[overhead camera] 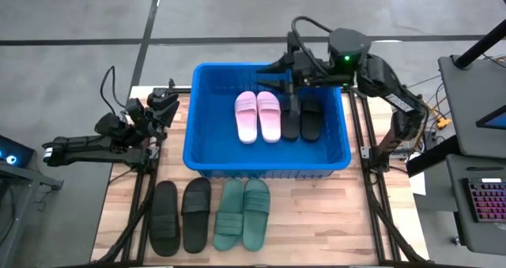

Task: Pick and place slides into bin
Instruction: Put the right green slipper into the blue bin

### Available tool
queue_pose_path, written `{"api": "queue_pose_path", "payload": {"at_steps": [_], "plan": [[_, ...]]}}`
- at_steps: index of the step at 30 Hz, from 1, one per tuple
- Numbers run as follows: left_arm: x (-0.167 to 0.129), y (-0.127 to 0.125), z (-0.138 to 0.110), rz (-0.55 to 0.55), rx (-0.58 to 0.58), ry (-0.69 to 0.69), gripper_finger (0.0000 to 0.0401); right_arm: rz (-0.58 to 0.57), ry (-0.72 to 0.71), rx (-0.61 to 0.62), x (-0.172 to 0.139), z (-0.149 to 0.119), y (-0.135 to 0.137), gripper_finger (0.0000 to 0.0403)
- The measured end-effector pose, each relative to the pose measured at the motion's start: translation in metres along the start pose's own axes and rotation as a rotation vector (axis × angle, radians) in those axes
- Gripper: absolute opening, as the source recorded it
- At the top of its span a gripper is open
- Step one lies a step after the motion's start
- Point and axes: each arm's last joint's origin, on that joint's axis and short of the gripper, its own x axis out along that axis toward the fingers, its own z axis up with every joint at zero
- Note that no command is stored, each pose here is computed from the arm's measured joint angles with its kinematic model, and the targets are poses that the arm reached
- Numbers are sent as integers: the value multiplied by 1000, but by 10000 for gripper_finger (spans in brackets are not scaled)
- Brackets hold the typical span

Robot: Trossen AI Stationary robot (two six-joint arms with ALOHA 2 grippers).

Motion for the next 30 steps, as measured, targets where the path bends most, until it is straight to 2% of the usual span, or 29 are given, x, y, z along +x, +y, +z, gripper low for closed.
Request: {"api": "queue_pose_path", "payload": {"at_steps": [5, 15, 23, 26, 30], "plan": [[4, -2, 0, -13, -42, -1, 169, 36, 57, 12, -12, 0, 9, 96], [21, -21, 23, -184, -62, -8, 169, 152, 30, -40, -43, 18, 41, 79], [36, -29, 26, -182, -64, 7, 169, 250, 15, -57, -63, 22, 67, 64], [39, -29, 21, -177, -127, 34, 169, 307, 22, -60, -70, 19, 81, 61], [41, -29, 15, -188, -170, 67, 169, 377, 78, -3, -75, 7, 97, 59]]}}
